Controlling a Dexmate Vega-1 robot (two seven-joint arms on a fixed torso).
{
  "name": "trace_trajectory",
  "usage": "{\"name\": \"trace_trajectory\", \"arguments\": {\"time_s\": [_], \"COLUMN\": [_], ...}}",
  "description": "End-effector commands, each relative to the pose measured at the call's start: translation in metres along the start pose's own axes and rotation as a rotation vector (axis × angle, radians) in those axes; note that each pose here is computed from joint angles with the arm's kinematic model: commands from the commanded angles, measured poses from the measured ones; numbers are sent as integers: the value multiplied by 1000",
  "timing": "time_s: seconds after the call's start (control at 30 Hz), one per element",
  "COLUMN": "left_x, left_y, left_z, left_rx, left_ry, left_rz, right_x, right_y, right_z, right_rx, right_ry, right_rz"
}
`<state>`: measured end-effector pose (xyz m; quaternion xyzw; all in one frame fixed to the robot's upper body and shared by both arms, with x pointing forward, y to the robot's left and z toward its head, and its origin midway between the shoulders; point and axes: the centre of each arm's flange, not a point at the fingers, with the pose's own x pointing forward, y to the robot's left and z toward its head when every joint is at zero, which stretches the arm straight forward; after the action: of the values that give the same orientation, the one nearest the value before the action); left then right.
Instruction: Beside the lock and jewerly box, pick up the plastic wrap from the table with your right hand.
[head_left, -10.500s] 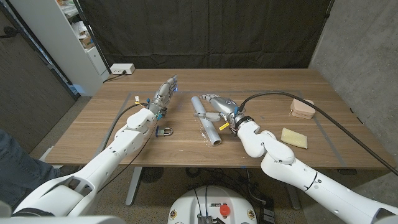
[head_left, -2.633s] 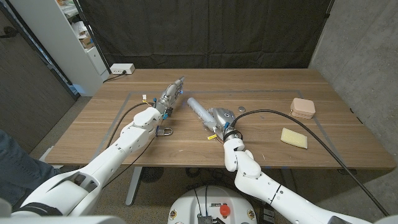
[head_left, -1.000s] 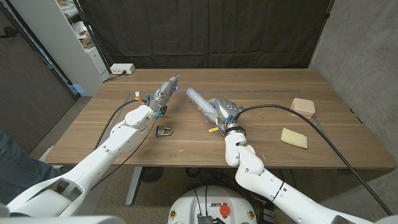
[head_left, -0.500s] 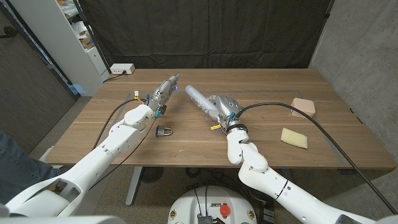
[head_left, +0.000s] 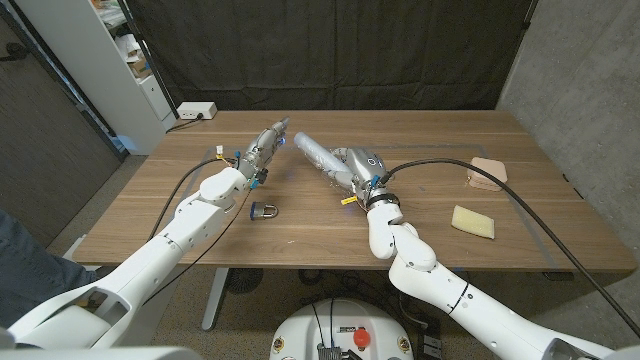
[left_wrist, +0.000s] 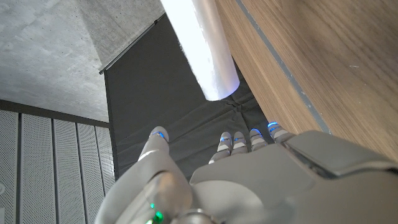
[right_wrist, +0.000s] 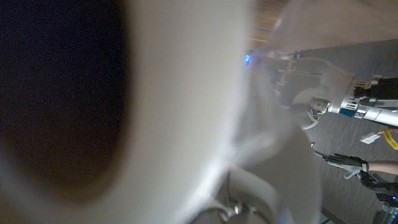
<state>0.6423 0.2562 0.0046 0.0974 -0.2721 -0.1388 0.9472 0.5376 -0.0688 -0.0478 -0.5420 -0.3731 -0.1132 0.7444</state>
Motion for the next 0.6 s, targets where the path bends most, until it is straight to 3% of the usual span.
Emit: {"name": "trace_trajectory", "arguments": {"time_s": [0.03,0.6], "left_x": [0,2], "left_y": [-2,-7], "left_z": [0,-5], "left_rx": [1,-2], "left_ry": [3,12], "left_rz": [-2,-10], "right_x": [10,12], "right_y": [-12,-32], "right_z": [0,-7], "right_rx": [5,-4], "right_ry": [-44,-51], "right_rz": [-25,-61]}}
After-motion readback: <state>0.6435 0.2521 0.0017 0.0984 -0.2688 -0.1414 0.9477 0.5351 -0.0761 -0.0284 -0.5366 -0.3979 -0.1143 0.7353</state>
